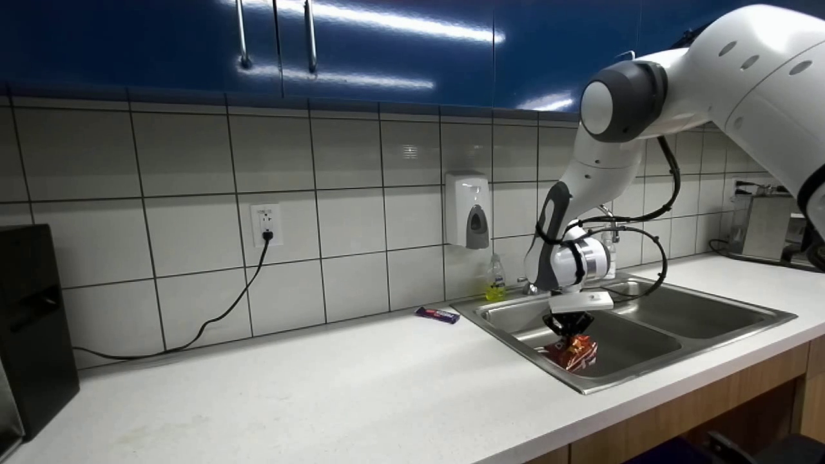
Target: Remove the packet from the sink
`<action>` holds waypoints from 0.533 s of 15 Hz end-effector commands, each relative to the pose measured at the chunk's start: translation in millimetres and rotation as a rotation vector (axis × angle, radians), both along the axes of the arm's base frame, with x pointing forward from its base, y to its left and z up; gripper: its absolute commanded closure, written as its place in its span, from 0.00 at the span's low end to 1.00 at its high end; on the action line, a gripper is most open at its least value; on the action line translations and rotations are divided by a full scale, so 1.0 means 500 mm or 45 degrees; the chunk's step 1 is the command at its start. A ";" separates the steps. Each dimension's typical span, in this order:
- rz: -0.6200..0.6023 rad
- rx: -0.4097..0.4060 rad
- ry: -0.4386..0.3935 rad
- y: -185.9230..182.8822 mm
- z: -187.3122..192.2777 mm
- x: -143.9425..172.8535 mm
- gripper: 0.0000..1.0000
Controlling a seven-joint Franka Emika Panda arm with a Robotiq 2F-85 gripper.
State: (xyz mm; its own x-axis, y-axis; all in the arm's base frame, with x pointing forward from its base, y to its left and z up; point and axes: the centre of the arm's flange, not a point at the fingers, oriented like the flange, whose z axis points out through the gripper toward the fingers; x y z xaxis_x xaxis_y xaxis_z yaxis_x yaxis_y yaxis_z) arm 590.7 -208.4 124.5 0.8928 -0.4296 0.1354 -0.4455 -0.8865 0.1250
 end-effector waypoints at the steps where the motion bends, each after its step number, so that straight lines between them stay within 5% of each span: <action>1: 0.005 -0.008 -0.059 0.031 0.112 -0.034 1.00; 8: 0.076 0.010 -0.179 0.091 0.262 -0.099 1.00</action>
